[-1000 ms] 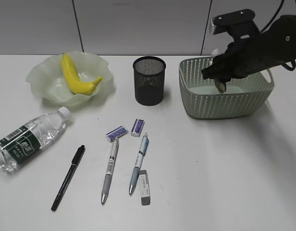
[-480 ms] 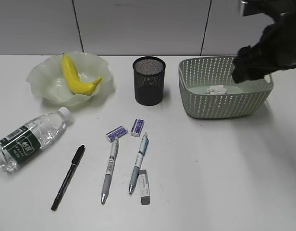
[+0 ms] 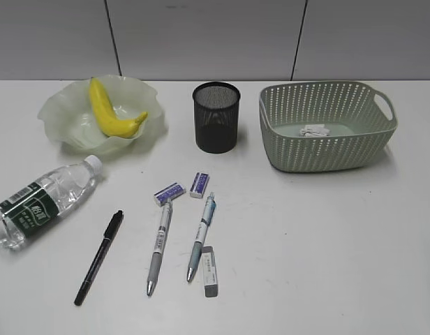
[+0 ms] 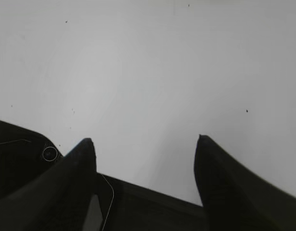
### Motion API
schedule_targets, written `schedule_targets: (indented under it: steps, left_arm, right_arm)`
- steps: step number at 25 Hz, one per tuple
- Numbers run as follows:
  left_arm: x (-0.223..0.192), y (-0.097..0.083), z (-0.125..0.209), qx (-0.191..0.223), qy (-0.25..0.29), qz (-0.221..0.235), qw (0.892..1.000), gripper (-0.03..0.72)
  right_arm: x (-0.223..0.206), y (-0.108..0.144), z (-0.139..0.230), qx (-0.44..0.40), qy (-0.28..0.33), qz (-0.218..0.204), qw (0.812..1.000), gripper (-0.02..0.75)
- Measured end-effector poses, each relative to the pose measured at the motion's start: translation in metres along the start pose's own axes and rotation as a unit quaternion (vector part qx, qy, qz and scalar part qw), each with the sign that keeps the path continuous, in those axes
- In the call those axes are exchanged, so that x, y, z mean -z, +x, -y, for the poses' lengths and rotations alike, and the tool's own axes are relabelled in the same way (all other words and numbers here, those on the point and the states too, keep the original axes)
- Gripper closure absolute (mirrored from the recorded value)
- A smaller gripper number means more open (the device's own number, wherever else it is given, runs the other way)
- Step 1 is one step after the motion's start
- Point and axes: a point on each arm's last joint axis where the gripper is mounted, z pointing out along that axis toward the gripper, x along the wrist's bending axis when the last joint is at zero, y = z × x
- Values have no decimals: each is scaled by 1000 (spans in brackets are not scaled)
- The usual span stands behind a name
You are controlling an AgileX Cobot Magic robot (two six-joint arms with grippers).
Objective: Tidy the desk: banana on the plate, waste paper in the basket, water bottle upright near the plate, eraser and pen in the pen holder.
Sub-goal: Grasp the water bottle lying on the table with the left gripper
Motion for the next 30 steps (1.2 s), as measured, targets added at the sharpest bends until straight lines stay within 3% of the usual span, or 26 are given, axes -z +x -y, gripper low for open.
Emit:
schedule_targets:
  steps: [3,7,11,14,18,24,30]
  left_arm:
    - [0,0,0,1,0,1,1000,309]
    - [-4,-1,-3,1,12,3,1000,309]
    - [-19,-4,-29,-14,-5,11,1000,309]
    - [-46,-10,-53,-38,-14,31,999,309]
    - [-109,-21,-71,-74,39,67,994,309]
    - [-225,-31,-77,-115,218,89,965,295]
    - [-319,-52,-72,-151,348,121,917,105]
  right_arm:
    - [12,1,35,1,-29,2,1000,231]
    - [41,2,57,1,-125,7,992,231]
    - [54,3,80,0,-177,9,984,231]
    - [60,3,91,0,-204,10,979,231]
    - [64,4,98,0,-226,11,974,231]
    - [64,4,98,0,-228,11,974,231]
    - [64,4,98,0,-228,11,974,232]
